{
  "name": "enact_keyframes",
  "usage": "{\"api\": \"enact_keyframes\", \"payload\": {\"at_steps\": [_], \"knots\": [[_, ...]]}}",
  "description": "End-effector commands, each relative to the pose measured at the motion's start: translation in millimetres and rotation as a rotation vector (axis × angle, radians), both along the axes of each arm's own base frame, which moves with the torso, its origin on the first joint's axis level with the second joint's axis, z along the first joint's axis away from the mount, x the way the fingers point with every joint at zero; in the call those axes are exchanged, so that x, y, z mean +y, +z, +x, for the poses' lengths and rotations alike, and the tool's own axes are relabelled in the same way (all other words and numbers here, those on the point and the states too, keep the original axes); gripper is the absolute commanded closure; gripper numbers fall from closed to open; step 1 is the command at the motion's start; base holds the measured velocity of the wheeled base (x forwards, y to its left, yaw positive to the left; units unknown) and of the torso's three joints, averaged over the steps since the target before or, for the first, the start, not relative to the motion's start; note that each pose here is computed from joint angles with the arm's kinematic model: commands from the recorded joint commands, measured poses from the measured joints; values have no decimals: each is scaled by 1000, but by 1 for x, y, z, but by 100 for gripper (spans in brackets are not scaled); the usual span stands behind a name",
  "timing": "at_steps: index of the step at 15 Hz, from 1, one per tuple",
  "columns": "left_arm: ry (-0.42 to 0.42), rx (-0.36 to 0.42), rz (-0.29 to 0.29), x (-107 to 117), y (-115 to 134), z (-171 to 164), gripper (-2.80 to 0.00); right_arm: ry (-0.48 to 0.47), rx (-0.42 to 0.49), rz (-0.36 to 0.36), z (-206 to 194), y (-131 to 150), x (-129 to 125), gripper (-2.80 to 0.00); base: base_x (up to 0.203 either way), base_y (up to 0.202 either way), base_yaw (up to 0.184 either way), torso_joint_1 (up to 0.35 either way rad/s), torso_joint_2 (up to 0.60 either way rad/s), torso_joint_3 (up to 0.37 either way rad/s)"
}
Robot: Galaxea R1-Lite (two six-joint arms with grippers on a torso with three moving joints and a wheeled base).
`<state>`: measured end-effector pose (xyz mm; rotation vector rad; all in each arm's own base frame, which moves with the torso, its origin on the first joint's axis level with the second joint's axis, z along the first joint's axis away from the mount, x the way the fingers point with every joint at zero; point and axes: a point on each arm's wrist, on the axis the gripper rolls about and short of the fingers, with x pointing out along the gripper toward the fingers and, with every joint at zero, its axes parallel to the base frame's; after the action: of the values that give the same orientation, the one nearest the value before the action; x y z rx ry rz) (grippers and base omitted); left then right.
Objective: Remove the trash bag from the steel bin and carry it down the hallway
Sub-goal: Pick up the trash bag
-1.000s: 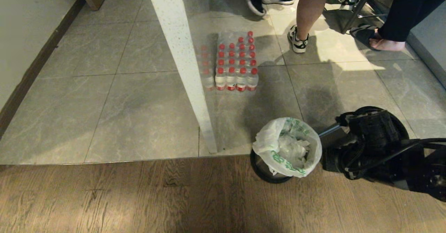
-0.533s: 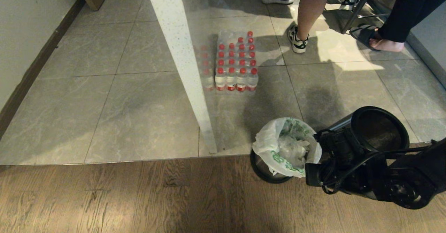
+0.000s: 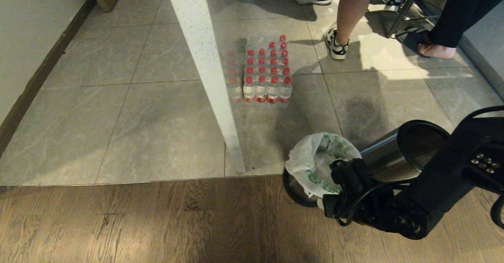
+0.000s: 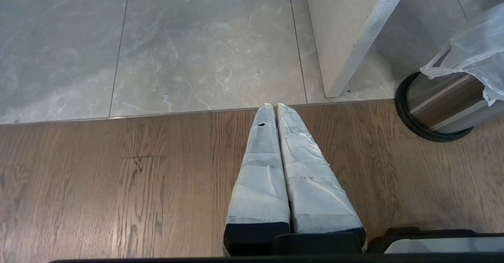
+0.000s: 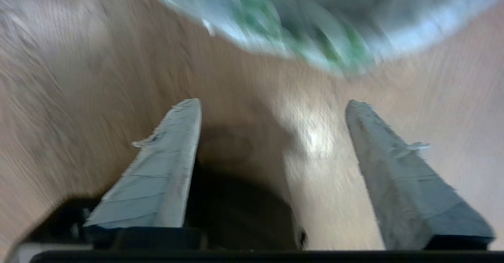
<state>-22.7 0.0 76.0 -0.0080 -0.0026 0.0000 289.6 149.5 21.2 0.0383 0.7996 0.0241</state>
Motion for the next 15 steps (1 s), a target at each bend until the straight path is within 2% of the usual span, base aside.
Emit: {"api": "enact_keyframes", "payload": {"at_steps": [1,7,9,12,15], "knots": [[0,-2,0,0,0,0,0,-11,10,-16,6,-13,3,-280,0,0,0,0,0,0],[0,-1,0,0,0,0,0,-37,-44,-8,11,-11,3,-280,0,0,0,0,0,0],[0,-1,0,0,0,0,0,-62,-111,4,14,2,3,-280,0,0,0,0,0,0],[0,-1,0,0,0,0,0,-71,-222,59,23,8,7,-280,0,0,0,0,0,0],[0,-2,-1,0,0,0,0,-88,-276,77,28,13,8,-280,0,0,0,0,0,0]]}}
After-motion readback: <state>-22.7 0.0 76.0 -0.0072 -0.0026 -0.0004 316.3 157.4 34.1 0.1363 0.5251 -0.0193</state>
